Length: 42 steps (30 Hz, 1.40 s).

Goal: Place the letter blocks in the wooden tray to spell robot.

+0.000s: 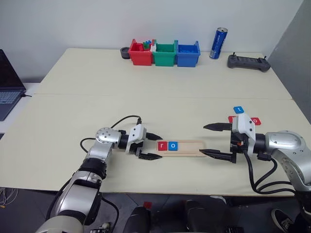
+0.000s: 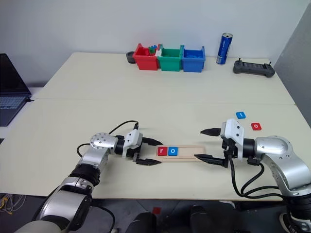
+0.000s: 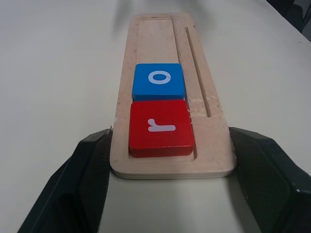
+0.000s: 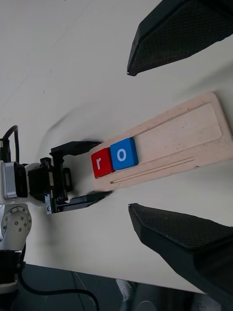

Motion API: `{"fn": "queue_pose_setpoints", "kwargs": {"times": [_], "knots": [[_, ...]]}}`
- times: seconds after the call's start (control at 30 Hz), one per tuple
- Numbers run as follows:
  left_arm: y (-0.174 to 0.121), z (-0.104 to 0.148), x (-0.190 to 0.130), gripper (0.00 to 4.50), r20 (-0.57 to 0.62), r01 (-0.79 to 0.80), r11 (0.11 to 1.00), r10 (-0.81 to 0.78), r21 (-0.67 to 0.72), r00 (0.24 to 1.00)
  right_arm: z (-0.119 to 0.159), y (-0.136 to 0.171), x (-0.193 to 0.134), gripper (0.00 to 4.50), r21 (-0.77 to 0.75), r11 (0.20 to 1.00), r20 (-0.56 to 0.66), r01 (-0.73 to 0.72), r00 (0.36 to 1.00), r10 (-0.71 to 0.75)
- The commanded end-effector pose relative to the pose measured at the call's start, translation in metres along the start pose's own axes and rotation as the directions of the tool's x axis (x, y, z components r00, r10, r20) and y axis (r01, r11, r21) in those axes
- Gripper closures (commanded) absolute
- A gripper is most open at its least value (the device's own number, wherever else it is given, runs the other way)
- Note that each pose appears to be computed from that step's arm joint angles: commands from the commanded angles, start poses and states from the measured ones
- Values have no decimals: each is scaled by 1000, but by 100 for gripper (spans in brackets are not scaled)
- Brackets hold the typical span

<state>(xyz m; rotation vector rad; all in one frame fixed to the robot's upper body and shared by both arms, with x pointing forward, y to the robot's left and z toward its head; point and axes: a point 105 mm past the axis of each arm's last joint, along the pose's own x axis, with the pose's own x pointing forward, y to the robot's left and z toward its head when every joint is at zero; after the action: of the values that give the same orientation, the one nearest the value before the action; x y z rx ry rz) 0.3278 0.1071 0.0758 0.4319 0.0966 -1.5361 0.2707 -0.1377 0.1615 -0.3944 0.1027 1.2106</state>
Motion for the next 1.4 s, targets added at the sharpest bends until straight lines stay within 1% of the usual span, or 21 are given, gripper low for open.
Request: {"fn": "queue_pose_setpoints", "kwargs": {"times": [0.03, 0.23, 0.7, 0.77, 0.8, 0.83, 1.07, 1.17, 1.23, 1.4], "knots": [[4, 7, 5, 112, 10, -1, 999, 0, 41, 1000, 9, -5, 0, 0, -46, 999, 17, 15, 1000, -14], [2, 8, 10, 112, 16, 8, 999, -9, 42, 1000, 11, -10, 1, 0, -51, 999, 21, 18, 1000, -17], [1, 5, 10, 112, -2, 20, 999, -20, 32, 1000, 12, -11, 3, 0, -54, 998, 26, 18, 1000, -16], [1, 6, 10, 39, -2, 19, 999, -19, 32, 1000, 12, -10, 3, 0, -54, 998, 25, 16, 1000, -15], [2, 6, 10, 15, -2, 18, 999, -18, 32, 1000, 11, -10, 3, 0, -54, 998, 25, 16, 1000, -15], [2, 6, 10, 2, -2, 18, 999, -18, 32, 1000, 11, -9, 3, 0, -54, 998, 24, 16, 1000, -15], [5, 9, 6, 2, 2, 8, 999, -8, 36, 1000, 11, -10, 2, 0, -54, 998, 24, 17, 1000, -16], [11, 18, 0, 2, 19, -17, 998, 16, 53, 1000, 10, -9, 0, 0, -57, 998, 17, 18, 1000, -17], [13, 22, -5, 2, 27, -22, 999, 21, 39, 999, 9, -8, -1, 0, -58, 998, 9, 17, 1000, -16], [6, 37, -20, 2, 57, -42, 999, 42, 2, 997, 5, -5, -9, 0, -19, 999, -5, 43, 999, -43]]}}
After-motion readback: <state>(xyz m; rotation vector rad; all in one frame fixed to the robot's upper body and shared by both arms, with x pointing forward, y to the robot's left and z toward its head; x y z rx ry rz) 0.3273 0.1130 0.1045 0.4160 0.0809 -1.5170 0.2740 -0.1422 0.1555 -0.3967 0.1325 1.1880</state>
